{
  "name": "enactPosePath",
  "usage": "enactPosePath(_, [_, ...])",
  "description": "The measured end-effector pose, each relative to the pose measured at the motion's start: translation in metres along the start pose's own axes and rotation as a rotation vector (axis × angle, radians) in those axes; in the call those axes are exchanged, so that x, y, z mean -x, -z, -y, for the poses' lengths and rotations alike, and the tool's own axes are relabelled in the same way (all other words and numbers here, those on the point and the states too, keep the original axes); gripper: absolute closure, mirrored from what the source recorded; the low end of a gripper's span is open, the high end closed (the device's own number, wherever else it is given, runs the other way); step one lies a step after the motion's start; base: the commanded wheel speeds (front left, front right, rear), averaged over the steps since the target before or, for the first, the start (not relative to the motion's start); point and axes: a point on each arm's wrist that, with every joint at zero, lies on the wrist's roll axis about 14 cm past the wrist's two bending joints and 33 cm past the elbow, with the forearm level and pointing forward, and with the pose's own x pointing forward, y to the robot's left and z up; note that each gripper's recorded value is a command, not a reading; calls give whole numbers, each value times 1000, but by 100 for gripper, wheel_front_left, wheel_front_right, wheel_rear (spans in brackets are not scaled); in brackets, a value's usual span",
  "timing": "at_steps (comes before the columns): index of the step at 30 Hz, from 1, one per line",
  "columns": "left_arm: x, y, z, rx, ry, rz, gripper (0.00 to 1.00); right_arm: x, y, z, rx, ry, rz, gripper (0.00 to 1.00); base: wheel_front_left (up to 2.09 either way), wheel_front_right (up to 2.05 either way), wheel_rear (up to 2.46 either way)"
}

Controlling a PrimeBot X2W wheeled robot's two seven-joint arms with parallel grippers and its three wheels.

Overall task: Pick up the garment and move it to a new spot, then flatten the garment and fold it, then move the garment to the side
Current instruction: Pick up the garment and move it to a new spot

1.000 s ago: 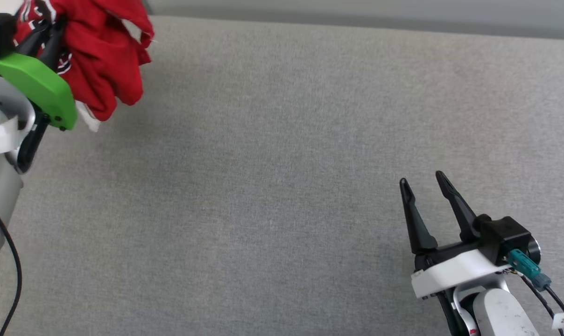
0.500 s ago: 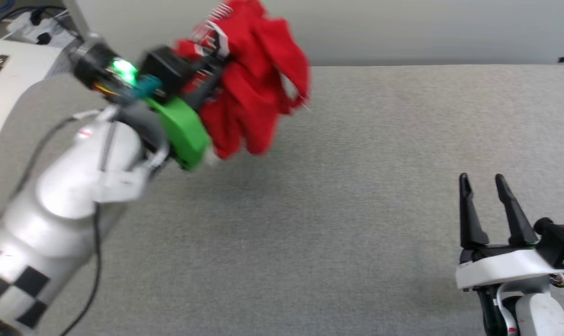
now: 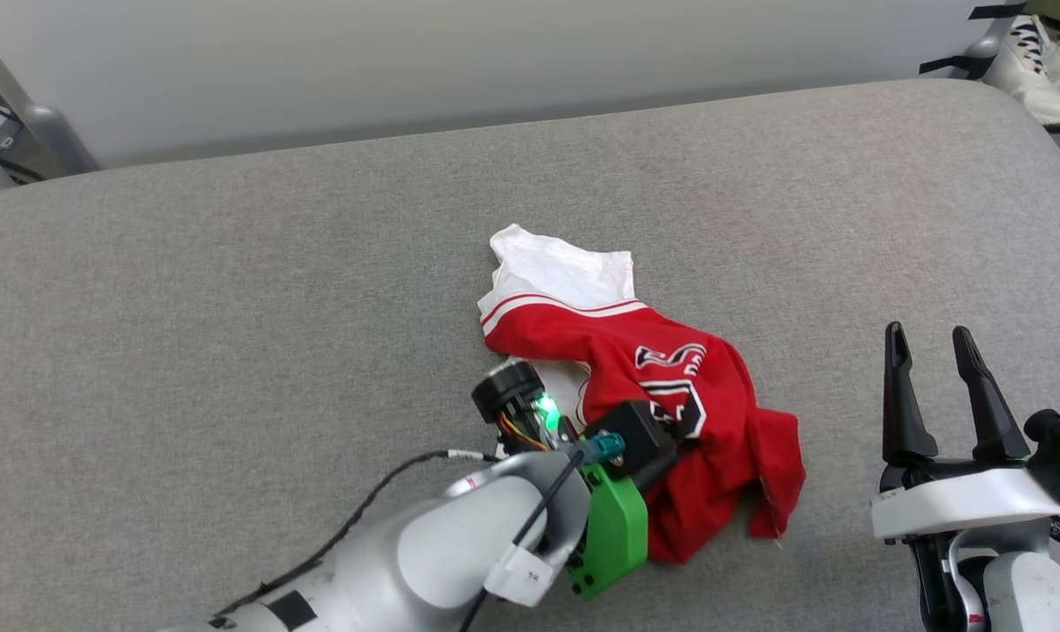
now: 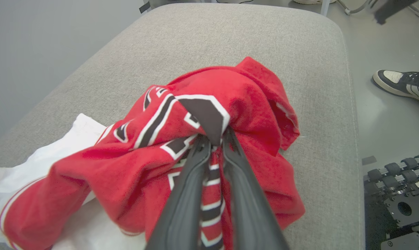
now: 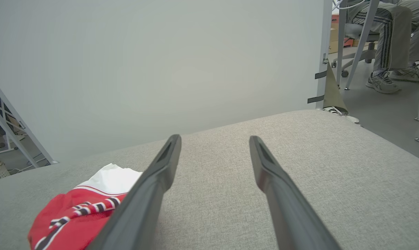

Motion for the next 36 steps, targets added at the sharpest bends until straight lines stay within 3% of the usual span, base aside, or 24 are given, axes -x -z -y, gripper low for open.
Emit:
enactPosePath(1, [-3, 5, 8, 18, 10, -11, 0, 1, 0, 1, 2, 4, -1, 0, 0, 0, 0])
enactPosePath(8, [-5, 11, 22, 65, -4, -7, 0, -1, 4, -8, -9, -24, -9, 0, 0, 0, 0])
enactPosePath(17, [32, 5, -21, 110, -189, 42, 0, 1, 6, -29, -26, -85, -16, 0, 0, 0, 0])
enactPosePath(19, [49, 2, -39, 113, -256, 56, 0, 0, 4, -37, -32, -106, -9, 0, 0, 0, 0])
enactPosePath(21, [93, -7, -78, 129, -433, 107, 0, 1, -1, -51, -39, -148, 7, 0, 0, 0, 0])
enactPosePath(25, [145, -20, -106, 173, -621, 200, 0, 5, -4, -66, -37, -195, 12, 0, 0, 0, 0])
enactPosePath(31, [210, -22, -111, 275, -847, 339, 0, 11, -6, -83, -29, -250, 15, 0, 0, 0, 0])
enactPosePath(36, [234, -9, -94, 347, -933, 396, 0, 19, 0, -86, -20, -264, -3, 0, 0, 0, 0])
